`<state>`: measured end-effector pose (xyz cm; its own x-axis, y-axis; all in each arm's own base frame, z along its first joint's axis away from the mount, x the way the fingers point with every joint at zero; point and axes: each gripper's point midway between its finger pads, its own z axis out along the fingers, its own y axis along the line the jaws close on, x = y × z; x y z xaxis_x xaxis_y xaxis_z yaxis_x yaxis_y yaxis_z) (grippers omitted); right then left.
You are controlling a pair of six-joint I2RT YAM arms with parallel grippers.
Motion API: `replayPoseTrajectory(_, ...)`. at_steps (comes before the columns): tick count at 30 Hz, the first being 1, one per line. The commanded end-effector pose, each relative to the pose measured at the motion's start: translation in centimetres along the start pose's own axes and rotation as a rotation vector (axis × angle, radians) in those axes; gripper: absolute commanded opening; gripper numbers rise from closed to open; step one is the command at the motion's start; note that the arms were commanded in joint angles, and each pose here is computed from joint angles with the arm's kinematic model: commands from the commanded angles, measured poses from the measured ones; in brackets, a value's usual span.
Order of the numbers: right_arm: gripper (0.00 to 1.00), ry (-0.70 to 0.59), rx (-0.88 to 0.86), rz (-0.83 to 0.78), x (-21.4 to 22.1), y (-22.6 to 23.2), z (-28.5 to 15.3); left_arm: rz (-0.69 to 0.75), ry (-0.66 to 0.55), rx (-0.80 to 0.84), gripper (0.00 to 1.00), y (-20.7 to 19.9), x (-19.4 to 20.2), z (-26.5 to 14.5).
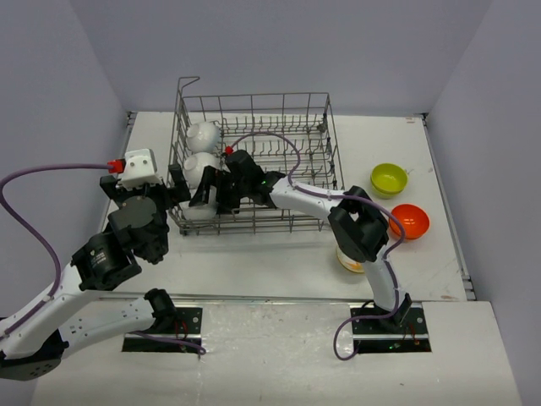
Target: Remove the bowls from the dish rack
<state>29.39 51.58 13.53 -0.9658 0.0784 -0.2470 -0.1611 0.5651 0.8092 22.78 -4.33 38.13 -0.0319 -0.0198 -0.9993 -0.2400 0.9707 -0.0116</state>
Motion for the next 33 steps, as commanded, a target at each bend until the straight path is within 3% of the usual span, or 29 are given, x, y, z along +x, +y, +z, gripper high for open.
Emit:
replayPoseTrajectory(1, 0.95, -0.008, -0.115, -0.004, 0.0, 2.7, -0.6, -0.005, -0.008, -0.004, 1.0, -0.1, -0.1, 0.2)
replayPoseTrajectory(26, 0.83, -0.019, -0.317, -0.014, 0.4, 4.5, -1.2, 0.018, -0.002, 0.023, 1.0, -1.1, 0.3, 0.6)
replayPoseTrajectory(30, 0.75, -0.016, -0.361, -0.015, 0.6, 4.8, -1.2, 0.015, -0.002, 0.023, 1.0, -1.0, 0.4, 0.6)
replayPoseTrajectory(33, 0.74, -0.022, -0.381, -0.027, 0.6, 5.0, -1.4, 0.015, -0.003, 0.032, 1.0, -1.1, 0.4, 0.6)
